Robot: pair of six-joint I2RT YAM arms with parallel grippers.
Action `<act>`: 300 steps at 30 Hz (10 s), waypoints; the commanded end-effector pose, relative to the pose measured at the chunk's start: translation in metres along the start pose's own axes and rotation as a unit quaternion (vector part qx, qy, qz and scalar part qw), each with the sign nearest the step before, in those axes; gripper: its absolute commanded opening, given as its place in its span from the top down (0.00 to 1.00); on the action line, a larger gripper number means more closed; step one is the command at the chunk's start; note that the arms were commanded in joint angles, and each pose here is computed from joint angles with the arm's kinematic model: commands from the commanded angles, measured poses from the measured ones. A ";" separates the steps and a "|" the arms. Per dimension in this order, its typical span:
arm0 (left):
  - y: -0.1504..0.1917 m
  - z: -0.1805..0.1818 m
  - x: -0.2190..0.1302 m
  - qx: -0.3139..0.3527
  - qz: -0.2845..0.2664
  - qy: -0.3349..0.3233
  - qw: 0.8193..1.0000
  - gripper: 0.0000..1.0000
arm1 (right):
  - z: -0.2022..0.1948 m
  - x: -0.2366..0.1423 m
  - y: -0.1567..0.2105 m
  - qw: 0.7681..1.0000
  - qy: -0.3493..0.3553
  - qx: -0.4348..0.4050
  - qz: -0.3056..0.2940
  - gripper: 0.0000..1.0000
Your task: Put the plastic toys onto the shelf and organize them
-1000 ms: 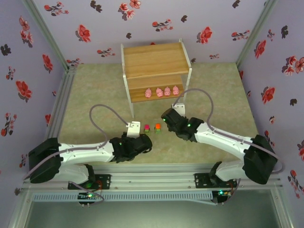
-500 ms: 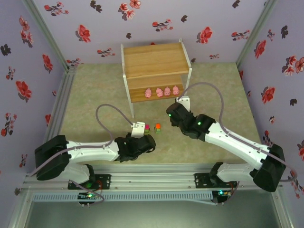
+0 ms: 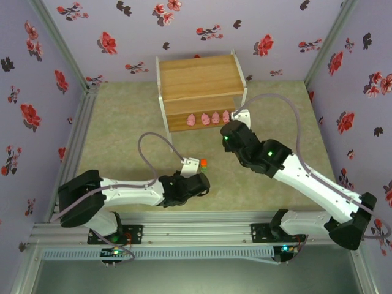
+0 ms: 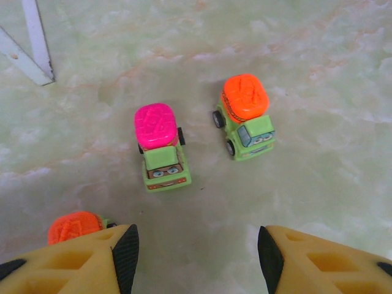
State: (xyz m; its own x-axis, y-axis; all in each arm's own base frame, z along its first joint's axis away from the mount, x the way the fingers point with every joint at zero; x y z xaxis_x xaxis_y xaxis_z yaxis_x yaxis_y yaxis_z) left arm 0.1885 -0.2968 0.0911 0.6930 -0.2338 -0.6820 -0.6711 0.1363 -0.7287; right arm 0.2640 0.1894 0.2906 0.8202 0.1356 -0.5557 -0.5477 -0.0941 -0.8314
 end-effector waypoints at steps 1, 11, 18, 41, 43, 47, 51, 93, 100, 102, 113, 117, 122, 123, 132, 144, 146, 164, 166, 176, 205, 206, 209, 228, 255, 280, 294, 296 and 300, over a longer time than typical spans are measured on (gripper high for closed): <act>-0.006 -0.013 -0.002 0.007 -0.005 0.014 1.000 0.42 | -0.008 -0.015 -0.023 0.999 0.018 -0.028 -0.026 0.80; -0.002 -0.015 -0.005 0.013 -0.003 0.018 1.000 0.42 | -0.007 -0.026 -0.073 0.996 0.032 -0.049 -0.069 0.80; -0.001 -0.010 -0.007 0.007 -0.005 0.017 1.000 0.43 | -0.007 -0.018 -0.100 0.995 0.035 -0.049 -0.080 0.80; 0.000 0.000 -0.015 0.004 -0.013 0.007 1.000 0.42 | -0.019 0.019 -0.166 0.995 0.034 -0.015 -0.094 0.77; 0.000 0.002 -0.015 0.003 -0.014 0.007 1.000 0.42 | -0.020 0.024 -0.168 0.995 0.034 -0.012 -0.090 0.77; 0.000 0.003 -0.017 0.002 -0.014 0.006 1.000 0.42 | -0.021 0.033 -0.169 0.996 0.032 -0.008 -0.084 0.77; 0.001 0.006 -0.017 -0.001 -0.016 0.003 1.000 0.43 | -0.022 0.038 -0.167 0.996 0.035 -0.009 -0.079 0.76; -0.001 0.007 -0.018 0.003 -0.016 -0.001 1.000 0.42 | -0.027 0.069 -0.156 0.999 0.032 -0.002 -0.044 0.71; 0.002 0.009 -0.017 0.002 -0.014 -0.004 1.000 0.42 | -0.026 0.073 -0.154 0.999 0.028 -0.001 -0.040 0.70; 0.002 0.009 -0.017 0.000 -0.015 -0.004 1.000 0.42 | -0.025 0.074 -0.154 0.999 0.027 -0.001 -0.038 0.69; 0.003 0.011 -0.017 0.000 -0.015 -0.007 1.000 0.42 | -0.024 0.077 -0.151 0.999 0.025 -0.002 -0.032 0.66; 0.002 0.011 -0.018 -0.001 -0.016 -0.006 1.000 0.42 | -0.024 0.076 -0.153 0.999 0.025 -0.001 -0.035 0.66; 0.002 0.011 -0.018 -0.003 -0.016 -0.005 1.000 0.42 | -0.024 0.073 -0.156 0.999 0.024 -0.001 -0.038 0.62; 0.001 0.012 -0.018 -0.003 -0.017 -0.005 1.000 0.42 | -0.024 0.073 -0.157 0.999 0.024 0.000 -0.040 0.62; -0.001 0.012 -0.021 -0.004 -0.020 -0.005 1.000 0.42 | -0.024 0.065 -0.166 0.999 0.019 0.003 -0.049 0.55; -0.005 0.012 -0.024 -0.006 -0.023 -0.001 1.000 0.42 | -0.028 0.055 -0.172 0.998 0.021 0.008 -0.060 0.52; -0.005 0.012 -0.024 -0.008 -0.024 -0.001 1.000 0.42 | -0.028 0.053 -0.172 0.998 0.021 0.008 -0.062 0.52; -0.012 0.016 -0.031 -0.006 -0.035 -0.004 0.999 0.42 | -0.039 0.021 -0.174 0.996 0.014 0.026 -0.083 0.50; -0.012 0.017 -0.031 -0.007 -0.036 -0.005 0.999 0.42 | -0.040 0.017 -0.172 0.996 0.011 0.029 -0.084 0.50; -0.016 0.024 -0.037 -0.009 -0.044 -0.013 0.999 0.42 | -0.039 -0.004 -0.150 0.996 0.007 0.025 -0.086 0.50; -0.012 0.052 -0.041 -0.043 -0.055 -0.061 0.996 0.42 | -0.032 0.006 -0.006 1.000 -0.005 0.019 -0.003 0.48; -0.011 0.053 -0.040 -0.043 -0.054 -0.064 0.996 0.42 | -0.031 0.008 -0.001 1.000 -0.007 0.018 0.003 0.48; -0.009 0.055 -0.039 -0.045 -0.054 -0.067 0.995 0.42 | -0.027 0.015 0.015 1.000 -0.014 0.017 0.020 0.45; 0.002 0.069 -0.032 -0.057 -0.044 -0.093 0.993 0.24 | -0.015 0.043 0.095 0.996 -0.033 0.020 0.081 0.13; 0.003 0.080 -0.009 -0.074 -0.021 -0.132 0.988 0.19 | -0.016 0.070 0.159 0.994 -0.028 -0.013 0.108 0.01; 0.010 0.068 0.026 -0.115 0.018 -0.122 0.986 0.37 | -0.014 0.072 0.177 0.993 -0.059 -0.035 0.092 0.06; 0.018 0.072 0.034 -0.136 0.039 -0.123 0.982 0.44 | -0.013 0.073 0.178 0.993 -0.060 -0.037 0.094 0.07; 0.020 0.073 0.035 -0.137 0.043 -0.124 0.982 0.45 | -0.014 0.073 0.178 0.993 -0.059 -0.037 0.093 0.07; 0.022 0.073 0.037 -0.139 0.048 -0.125 0.981 0.45 | -0.014 0.073 0.177 0.993 -0.059 -0.037 0.093 0.08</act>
State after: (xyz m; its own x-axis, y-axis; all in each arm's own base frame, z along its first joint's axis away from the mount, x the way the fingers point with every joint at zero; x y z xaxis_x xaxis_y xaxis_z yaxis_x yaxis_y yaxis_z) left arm 0.2161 -0.2329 0.0479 0.6493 0.0035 -0.7605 -0.7561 -0.1045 -0.6460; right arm 0.2292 0.1666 0.1014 0.6715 0.2117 -0.7101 -0.6851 -0.1879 -0.7038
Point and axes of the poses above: each hand's point on the last joint's axis, 136 mm out from that joint toward the fingers, its own x axis out along the fingers, its own z axis along the line the jaws close on, y = z × x, the point moved 1 cm from there along -x, back along the fingers, and after that the axes turned 3 degrees about -x, right-handed, at the moved point
